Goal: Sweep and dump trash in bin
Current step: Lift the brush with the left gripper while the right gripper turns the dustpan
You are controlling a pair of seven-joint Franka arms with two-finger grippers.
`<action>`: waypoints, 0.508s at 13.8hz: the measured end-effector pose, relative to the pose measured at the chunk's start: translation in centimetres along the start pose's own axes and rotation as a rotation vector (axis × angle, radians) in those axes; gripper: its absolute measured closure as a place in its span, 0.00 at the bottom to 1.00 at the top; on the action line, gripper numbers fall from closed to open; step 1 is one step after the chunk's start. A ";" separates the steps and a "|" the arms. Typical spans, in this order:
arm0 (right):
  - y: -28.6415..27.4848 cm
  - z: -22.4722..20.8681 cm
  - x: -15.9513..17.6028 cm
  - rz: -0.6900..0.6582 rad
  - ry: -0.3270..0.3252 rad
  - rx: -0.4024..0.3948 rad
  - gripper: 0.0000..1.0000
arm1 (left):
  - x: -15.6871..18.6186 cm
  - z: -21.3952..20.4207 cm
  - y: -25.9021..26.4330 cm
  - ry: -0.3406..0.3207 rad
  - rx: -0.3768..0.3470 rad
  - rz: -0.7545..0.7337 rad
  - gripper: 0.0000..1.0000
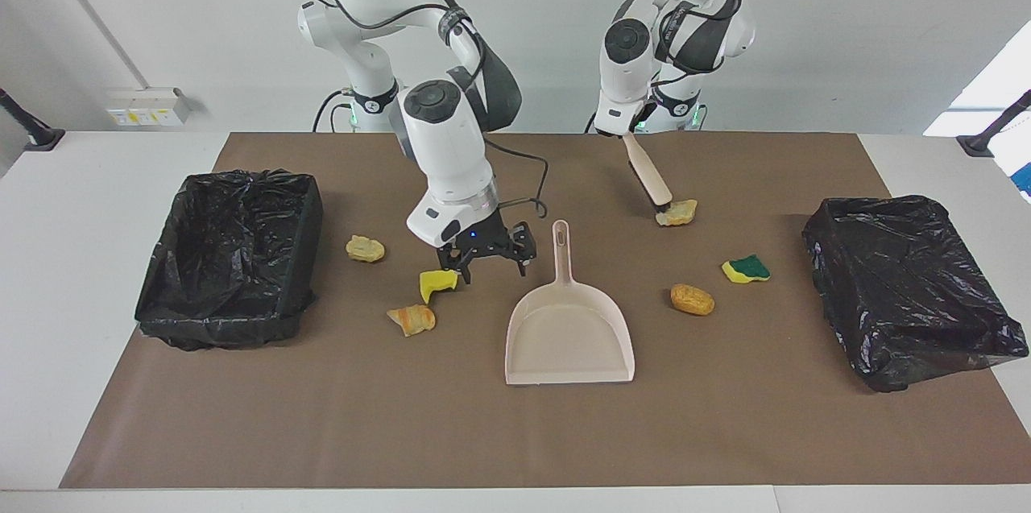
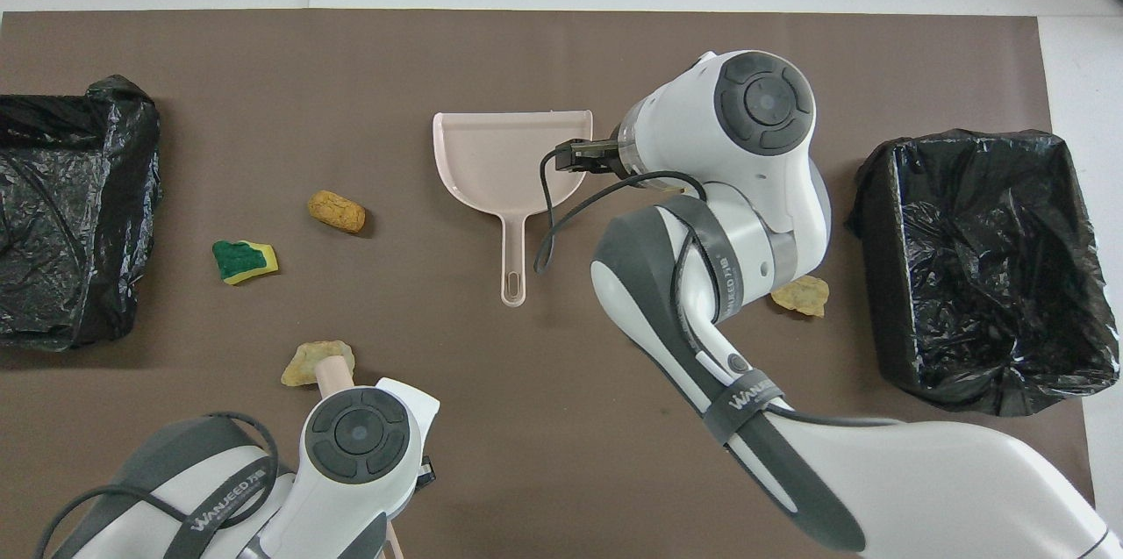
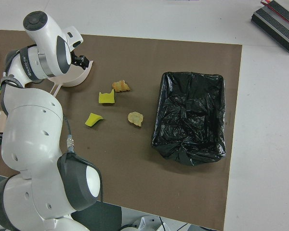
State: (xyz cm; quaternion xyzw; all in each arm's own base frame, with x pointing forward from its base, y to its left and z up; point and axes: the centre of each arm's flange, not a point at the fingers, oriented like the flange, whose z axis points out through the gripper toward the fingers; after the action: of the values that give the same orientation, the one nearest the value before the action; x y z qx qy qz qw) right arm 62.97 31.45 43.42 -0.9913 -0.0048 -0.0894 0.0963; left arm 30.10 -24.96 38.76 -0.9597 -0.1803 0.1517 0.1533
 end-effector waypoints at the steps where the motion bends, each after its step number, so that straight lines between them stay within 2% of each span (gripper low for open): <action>1: -1.5 0.7 -0.8 -0.014 0.007 -0.024 0.00 | -0.2 0.1 -0.1 -0.002 0.006 -0.056 0.74; 4: -5.3 3.1 -3.3 -0.008 0.024 -0.101 0.00 | -0.4 0.3 -0.2 0.001 0.008 -0.227 0.74; 7: -6.3 4.5 -4.2 0.003 0.016 -0.118 0.00 | 1.8 0.3 -0.8 -0.023 -0.061 -0.373 0.74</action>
State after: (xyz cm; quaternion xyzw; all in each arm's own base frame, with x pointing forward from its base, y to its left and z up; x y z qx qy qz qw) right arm 59.49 38.55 39.58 -0.9945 0.0026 -0.0973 0.0379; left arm 31.35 -23.46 38.30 -0.9120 -0.3613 0.1262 0.1474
